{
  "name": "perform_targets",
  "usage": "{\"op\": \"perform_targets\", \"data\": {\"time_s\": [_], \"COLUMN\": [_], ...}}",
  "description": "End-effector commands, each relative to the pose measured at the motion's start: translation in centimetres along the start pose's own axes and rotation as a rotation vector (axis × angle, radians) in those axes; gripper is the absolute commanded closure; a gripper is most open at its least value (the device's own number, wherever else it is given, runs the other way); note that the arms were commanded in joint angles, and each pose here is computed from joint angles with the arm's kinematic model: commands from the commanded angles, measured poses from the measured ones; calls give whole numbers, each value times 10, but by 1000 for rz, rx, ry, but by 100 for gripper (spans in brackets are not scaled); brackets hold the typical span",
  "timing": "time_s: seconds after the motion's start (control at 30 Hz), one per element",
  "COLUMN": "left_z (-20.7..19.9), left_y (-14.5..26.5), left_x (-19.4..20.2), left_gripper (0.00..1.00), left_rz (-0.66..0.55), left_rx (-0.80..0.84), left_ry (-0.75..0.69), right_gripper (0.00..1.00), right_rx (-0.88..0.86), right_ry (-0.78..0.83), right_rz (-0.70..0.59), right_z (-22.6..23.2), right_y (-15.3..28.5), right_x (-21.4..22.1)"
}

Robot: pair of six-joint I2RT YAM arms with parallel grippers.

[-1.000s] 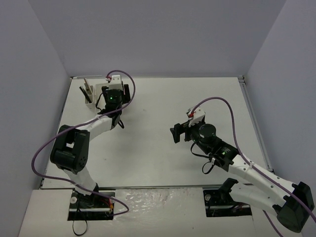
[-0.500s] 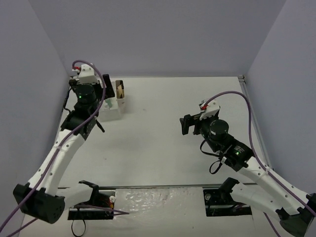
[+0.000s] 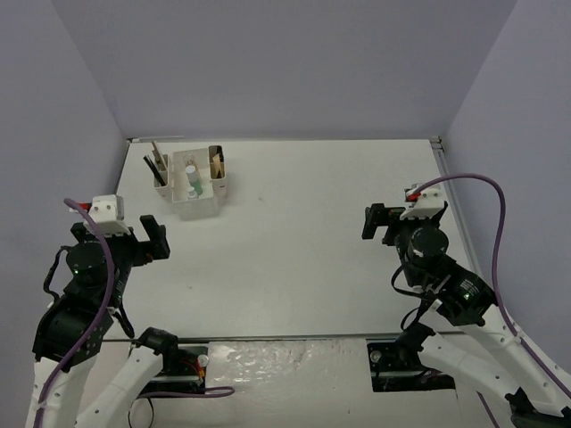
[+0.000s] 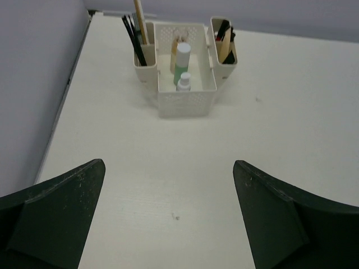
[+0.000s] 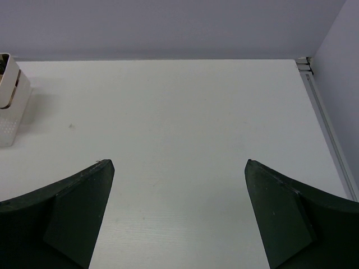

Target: Organize the makeup

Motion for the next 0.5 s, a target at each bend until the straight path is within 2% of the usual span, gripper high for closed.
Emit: {"op": "perform_targets", "data": {"time_s": [0.0,0.17,0.47], "left_z": [-9,-14,-11], "left_y": [-5,-4,-9], "left_x": [38,49,67], "left_gripper": [3,3,3], "left_rz": [146,95,90], "left_rx": [43,72,36], "left_ry": [8,60,71], "right_gripper": [0,0,0], "right_rx": [61,87,87], "right_ry": [-66,-101,-101], "right_rz": [-68,-116,-118], "right_z": [-12,-23,-23], "right_y": [7,17,18], "right_x": [-11,-20,-19]}}
Point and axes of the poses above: each gripper's point midway between its finger pads, its own y axis back along the fingers, its own z axis along the line the jaws close on, x = y × z, the point moved 5 cm from there along y, back along the fingers, and after that the axes turned 9 degrees about -y, right-handed, at the moved point
